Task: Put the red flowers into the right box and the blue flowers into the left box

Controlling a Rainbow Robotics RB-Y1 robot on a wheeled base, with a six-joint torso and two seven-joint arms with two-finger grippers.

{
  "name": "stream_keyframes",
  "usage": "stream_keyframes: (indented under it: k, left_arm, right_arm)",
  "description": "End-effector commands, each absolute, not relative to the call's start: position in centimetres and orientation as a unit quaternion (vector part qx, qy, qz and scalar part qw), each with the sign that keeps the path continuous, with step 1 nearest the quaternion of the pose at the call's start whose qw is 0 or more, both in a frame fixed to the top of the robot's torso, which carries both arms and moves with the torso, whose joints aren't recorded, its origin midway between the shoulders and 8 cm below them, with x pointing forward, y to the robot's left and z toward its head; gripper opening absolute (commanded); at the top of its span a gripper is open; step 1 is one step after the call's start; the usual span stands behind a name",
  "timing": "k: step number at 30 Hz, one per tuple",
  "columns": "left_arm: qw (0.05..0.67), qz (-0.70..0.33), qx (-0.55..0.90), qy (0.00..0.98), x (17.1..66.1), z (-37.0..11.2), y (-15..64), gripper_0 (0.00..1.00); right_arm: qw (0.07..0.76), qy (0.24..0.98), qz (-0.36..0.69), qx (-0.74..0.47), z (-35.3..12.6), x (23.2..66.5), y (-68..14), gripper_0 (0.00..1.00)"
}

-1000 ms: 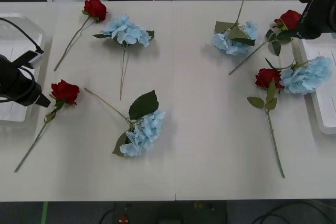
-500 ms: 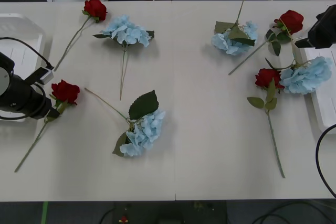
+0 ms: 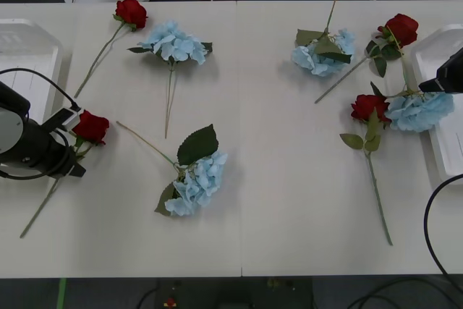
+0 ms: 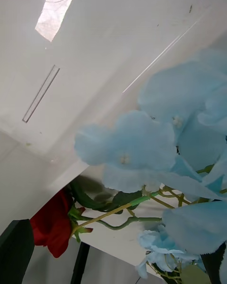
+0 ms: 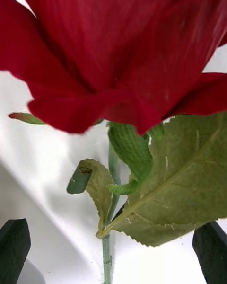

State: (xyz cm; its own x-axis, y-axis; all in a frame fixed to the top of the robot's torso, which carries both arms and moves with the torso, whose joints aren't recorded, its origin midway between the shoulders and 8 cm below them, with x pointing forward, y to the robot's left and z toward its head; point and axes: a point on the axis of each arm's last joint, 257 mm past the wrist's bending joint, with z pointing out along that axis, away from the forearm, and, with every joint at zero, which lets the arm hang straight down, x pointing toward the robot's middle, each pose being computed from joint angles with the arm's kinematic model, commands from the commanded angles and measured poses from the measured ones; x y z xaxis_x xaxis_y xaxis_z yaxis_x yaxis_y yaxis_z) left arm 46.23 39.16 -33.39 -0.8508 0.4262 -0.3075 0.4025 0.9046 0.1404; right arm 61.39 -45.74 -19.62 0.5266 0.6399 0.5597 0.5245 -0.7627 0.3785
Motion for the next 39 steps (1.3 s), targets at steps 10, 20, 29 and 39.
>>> stream_keyframes:
  k: [10,20,29,39]
  left_arm:
    - [0.145,0.016,0.146,0.978,45.8,-36.3,37.5,1.0]
    - [0.156,0.019,0.149,0.976,46.5,-36.4,37.4,0.0]
    - [0.204,0.015,0.17,0.964,49.2,-34.0,36.3,0.0]
    - [0.273,-0.047,0.194,0.941,51.9,-27.4,29.8,0.0]
  right_arm:
    - [0.004,0.292,0.425,0.857,-11.7,64.7,-40.2,1.0]
    - [0.021,0.275,0.417,0.866,-14.3,65.9,-39.1,1.0]
    - [0.019,0.24,0.413,0.878,-17.8,66.3,-39.1,1.0]
    - [0.019,0.229,0.392,0.891,-20.1,65.7,-39.0,1.0]
